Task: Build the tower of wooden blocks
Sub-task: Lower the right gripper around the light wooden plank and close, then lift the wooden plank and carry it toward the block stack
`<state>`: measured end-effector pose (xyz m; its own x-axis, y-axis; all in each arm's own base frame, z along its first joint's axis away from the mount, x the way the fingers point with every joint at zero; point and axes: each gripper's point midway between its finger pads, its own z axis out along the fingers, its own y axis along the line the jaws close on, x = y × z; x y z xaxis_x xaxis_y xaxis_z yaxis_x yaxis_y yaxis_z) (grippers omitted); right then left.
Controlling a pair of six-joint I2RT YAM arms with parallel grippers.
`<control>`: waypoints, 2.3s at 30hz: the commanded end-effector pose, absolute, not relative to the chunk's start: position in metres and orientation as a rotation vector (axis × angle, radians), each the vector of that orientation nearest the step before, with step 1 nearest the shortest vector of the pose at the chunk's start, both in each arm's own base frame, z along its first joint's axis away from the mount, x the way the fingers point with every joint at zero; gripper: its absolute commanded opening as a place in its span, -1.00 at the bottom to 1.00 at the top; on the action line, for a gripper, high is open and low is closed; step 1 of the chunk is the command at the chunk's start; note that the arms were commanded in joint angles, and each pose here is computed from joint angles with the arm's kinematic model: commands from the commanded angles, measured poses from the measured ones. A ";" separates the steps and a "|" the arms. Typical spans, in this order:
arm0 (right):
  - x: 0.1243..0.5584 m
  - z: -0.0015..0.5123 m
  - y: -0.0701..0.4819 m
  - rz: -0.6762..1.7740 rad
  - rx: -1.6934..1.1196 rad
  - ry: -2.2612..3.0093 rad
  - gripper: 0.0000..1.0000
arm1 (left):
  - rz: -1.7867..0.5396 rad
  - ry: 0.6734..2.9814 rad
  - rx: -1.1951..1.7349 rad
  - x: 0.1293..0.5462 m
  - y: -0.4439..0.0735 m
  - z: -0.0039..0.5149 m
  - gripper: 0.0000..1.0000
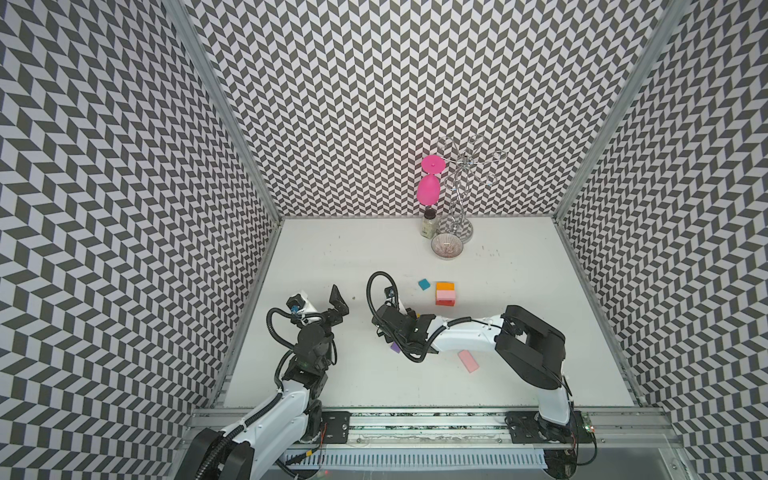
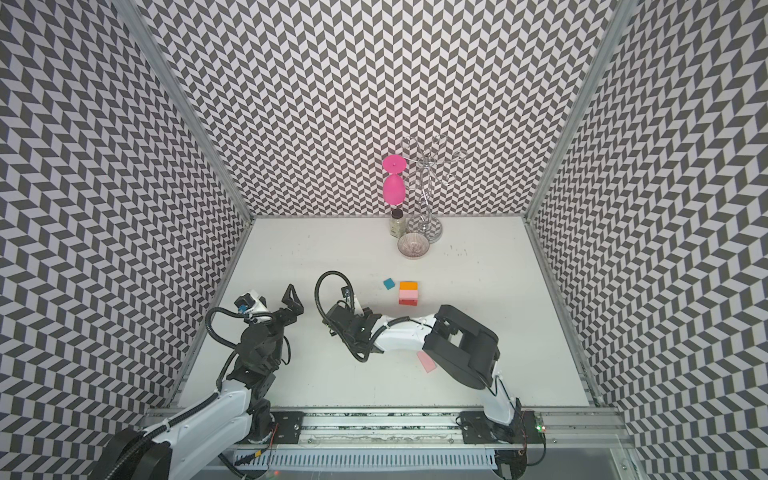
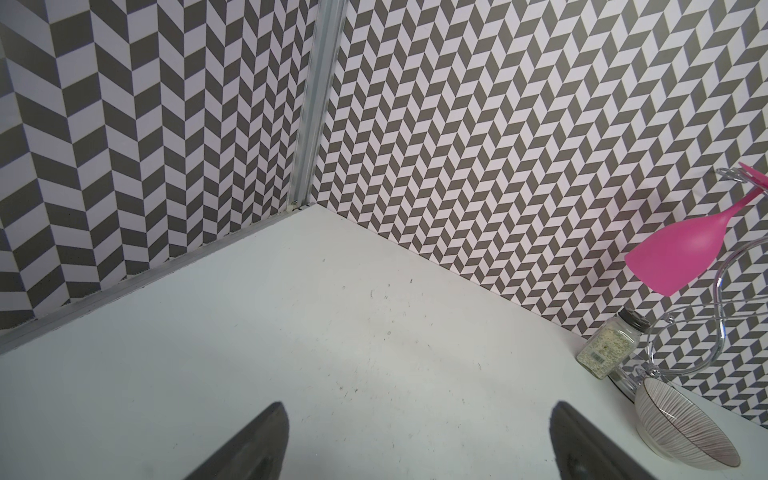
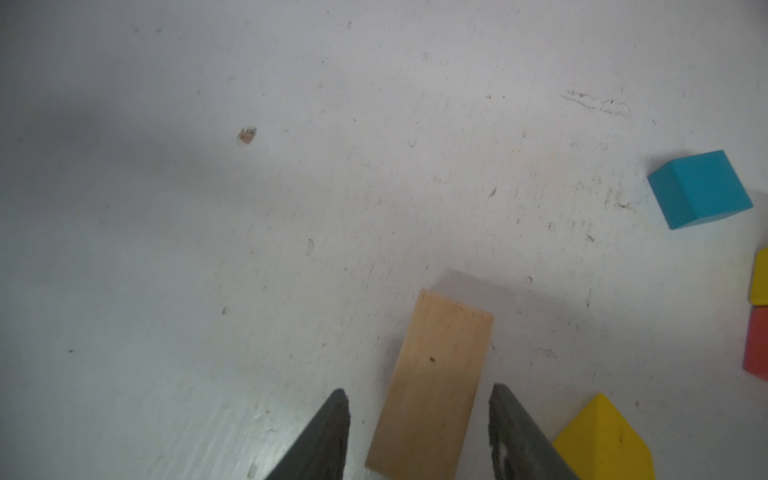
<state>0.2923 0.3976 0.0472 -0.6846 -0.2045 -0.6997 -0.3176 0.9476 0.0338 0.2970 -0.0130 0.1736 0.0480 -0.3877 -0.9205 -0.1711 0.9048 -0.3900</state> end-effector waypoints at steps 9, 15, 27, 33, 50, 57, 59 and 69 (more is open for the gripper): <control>0.308 0.059 0.407 0.210 -0.302 2.303 -0.25 | -0.187 1.503 -0.471 0.298 -0.011 0.179 0.95; 0.311 0.098 0.411 0.269 -0.322 2.227 -0.52 | -0.187 1.502 -0.471 0.298 -0.011 0.179 0.95; 0.294 0.234 0.369 0.373 -0.453 1.822 -1.00 | -0.188 1.502 -0.467 0.298 -0.011 0.180 0.95; 0.278 0.254 0.327 0.257 -0.600 1.622 -1.00 | -0.191 1.501 -0.461 0.298 -0.012 0.180 0.95; 0.235 0.270 0.297 0.506 -1.026 1.433 -1.00 | -0.191 1.520 -0.450 0.302 -0.015 0.178 0.94; 0.223 0.239 0.314 0.538 -1.224 1.449 -1.00 | -0.189 1.520 -0.452 0.302 -0.015 0.178 0.93; 0.223 0.227 0.316 0.535 -1.263 1.480 -1.00 | -0.189 1.518 -0.455 0.302 -0.014 0.178 0.93; 0.275 0.122 0.314 0.341 -1.359 1.810 -1.00 | -0.197 1.524 -0.439 0.303 -0.018 0.178 0.90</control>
